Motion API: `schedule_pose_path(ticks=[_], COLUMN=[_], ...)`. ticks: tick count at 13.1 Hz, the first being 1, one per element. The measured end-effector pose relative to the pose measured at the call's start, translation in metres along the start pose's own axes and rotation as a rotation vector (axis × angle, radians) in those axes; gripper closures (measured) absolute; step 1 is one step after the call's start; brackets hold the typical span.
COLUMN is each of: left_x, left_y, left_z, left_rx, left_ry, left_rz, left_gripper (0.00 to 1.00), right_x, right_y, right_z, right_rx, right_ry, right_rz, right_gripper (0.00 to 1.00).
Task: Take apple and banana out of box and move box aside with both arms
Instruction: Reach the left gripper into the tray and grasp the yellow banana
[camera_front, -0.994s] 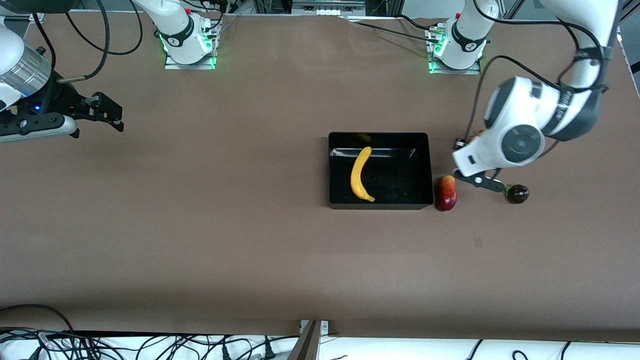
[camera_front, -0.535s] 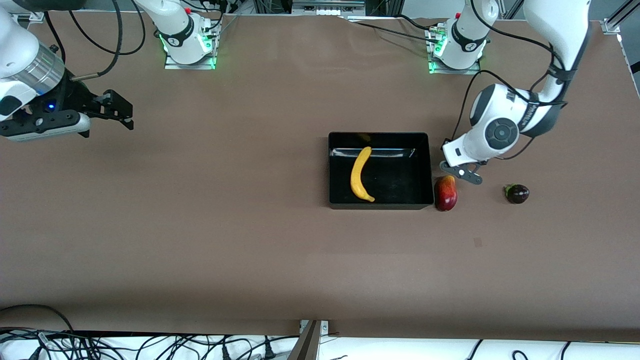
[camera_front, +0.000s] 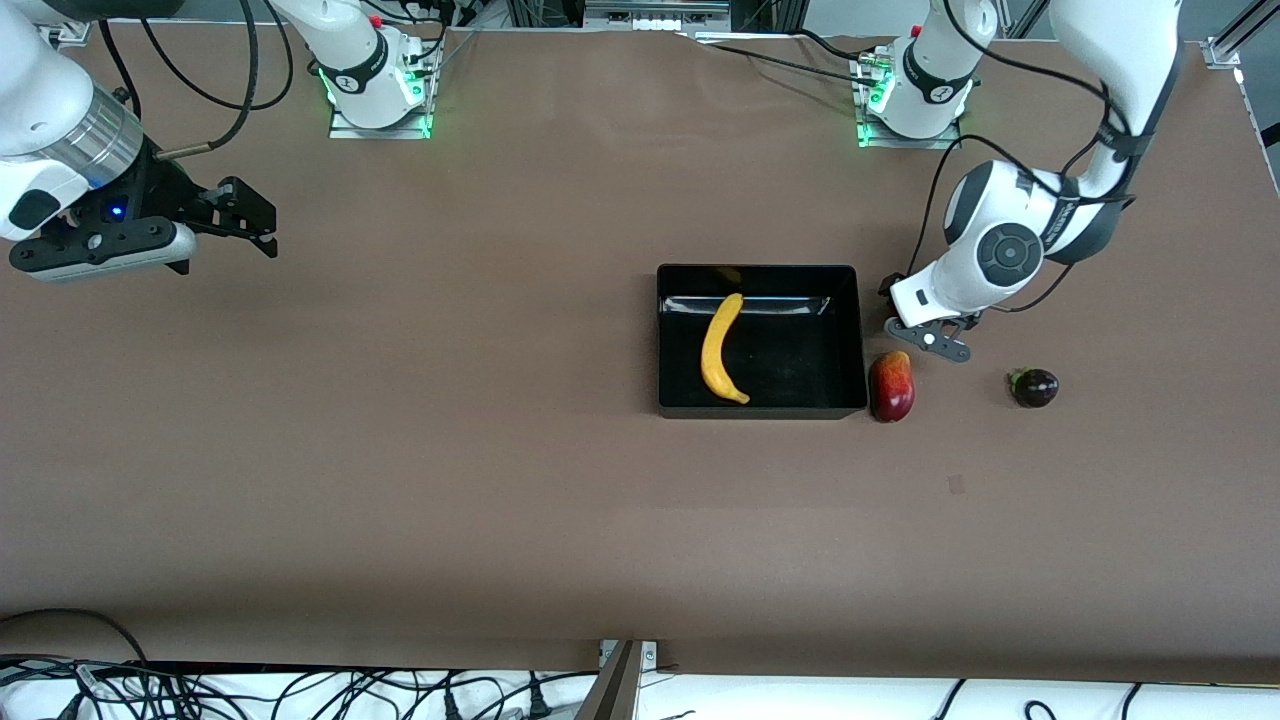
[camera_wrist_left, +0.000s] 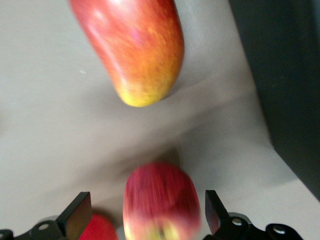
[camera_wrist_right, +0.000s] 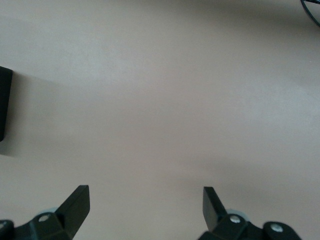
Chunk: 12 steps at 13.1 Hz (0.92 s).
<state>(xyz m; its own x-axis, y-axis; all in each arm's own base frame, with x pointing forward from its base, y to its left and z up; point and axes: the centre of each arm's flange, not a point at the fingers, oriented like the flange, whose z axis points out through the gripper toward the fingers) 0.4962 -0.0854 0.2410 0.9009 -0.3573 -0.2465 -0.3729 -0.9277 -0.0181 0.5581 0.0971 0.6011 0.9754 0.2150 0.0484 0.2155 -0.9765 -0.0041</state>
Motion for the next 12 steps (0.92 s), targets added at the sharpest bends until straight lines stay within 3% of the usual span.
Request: schedule_pose_path(ticks=[2, 4, 6, 9, 12], left_x=[0.01, 0.024, 0.044, 0.093, 0.128], left_y=[0.017, 0.045, 0.074, 0.151, 0.226], left_z=[-0.071, -0.137, -0.163, -0.145, -0.082], left_rx=[0.021, -0.056, -0.127, -0.165, -0.192], left_ry=[-0.025, -0.013, 0.01, 0.009, 0.034], left_rz=[-0.07, -0.175, -0.271, -0.384, -0.415], left_gripper=[0.0, 0.0, 0.0, 0.0, 0.0], right_x=[0.0, 0.0, 0.0, 0.0, 0.0], right_y=[0.001, 0.001, 0.001, 0.001, 0.001], right_z=[0.0, 0.0, 0.0, 0.0, 0.0], right_rx=[0.0, 0.0, 0.0, 0.0, 0.0], right_ry=[0.0, 0.0, 0.0, 0.001, 0.001], right_rz=[0.001, 0.001, 0.002, 0.002, 0.002], right_gripper=[0.0, 0.0, 0.0, 0.0, 0.0])
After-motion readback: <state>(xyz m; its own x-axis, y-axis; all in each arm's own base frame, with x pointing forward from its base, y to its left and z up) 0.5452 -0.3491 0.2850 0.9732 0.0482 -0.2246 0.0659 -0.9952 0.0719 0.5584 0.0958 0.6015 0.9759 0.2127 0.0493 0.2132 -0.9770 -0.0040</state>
